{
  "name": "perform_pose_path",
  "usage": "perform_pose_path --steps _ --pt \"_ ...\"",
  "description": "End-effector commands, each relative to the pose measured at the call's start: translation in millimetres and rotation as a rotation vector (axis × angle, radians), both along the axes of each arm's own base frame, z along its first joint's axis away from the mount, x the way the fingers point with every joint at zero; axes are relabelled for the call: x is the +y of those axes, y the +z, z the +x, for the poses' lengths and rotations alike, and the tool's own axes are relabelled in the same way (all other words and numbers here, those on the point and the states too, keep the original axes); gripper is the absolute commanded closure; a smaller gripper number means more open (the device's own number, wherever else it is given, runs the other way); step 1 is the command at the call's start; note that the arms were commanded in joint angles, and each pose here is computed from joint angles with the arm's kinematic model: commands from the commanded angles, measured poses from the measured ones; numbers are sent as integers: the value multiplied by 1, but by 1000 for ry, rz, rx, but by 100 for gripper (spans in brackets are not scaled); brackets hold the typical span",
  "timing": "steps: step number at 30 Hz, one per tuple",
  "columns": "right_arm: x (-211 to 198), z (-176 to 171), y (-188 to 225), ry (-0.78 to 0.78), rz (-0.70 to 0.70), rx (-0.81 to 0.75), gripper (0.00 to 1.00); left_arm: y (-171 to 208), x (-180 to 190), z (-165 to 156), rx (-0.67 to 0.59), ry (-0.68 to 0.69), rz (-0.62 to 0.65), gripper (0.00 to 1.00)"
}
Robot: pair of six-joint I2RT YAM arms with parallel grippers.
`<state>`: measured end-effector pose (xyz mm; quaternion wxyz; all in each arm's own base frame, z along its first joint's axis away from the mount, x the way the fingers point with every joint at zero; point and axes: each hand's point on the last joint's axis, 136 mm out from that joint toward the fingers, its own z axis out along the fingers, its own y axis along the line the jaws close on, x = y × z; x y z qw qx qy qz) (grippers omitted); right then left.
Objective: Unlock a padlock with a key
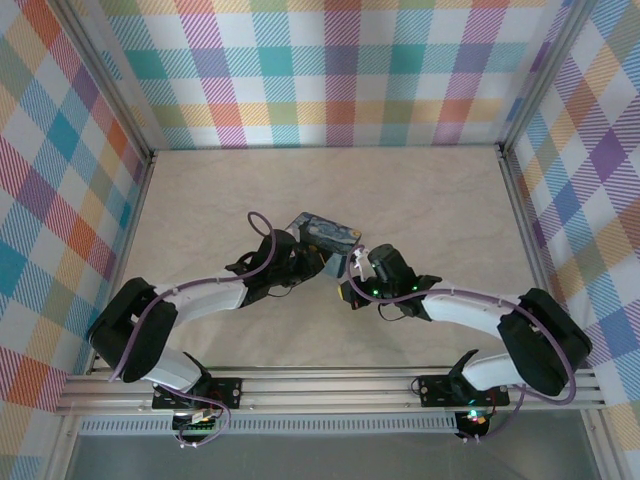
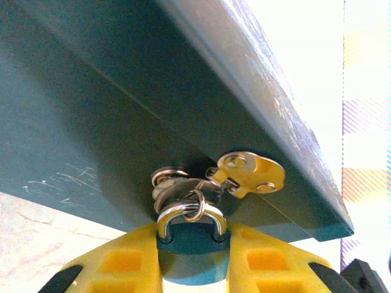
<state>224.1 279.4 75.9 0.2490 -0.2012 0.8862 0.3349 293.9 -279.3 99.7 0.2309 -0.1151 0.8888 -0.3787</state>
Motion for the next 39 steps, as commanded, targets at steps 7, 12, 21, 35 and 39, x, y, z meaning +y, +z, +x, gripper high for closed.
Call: perform_pose_path --steps 7,12,21,35,39 --pt "23 8 20 33 78 -56 100 23 -16 -5 7 2 -66 100" --pt "26 13 20 23 78 -64 100 21 -18 -9 28 16 -58 100" --pt "30 20 20 2 74 -65 100 16 -22 -12 49 28 -61 100" --pt "34 24 21 -7 88 -70 100 15 -24 -13 60 29 -66 100" --pt "35 25 22 -9 94 -73 100 15 -25 -13 62 27 -65 100"
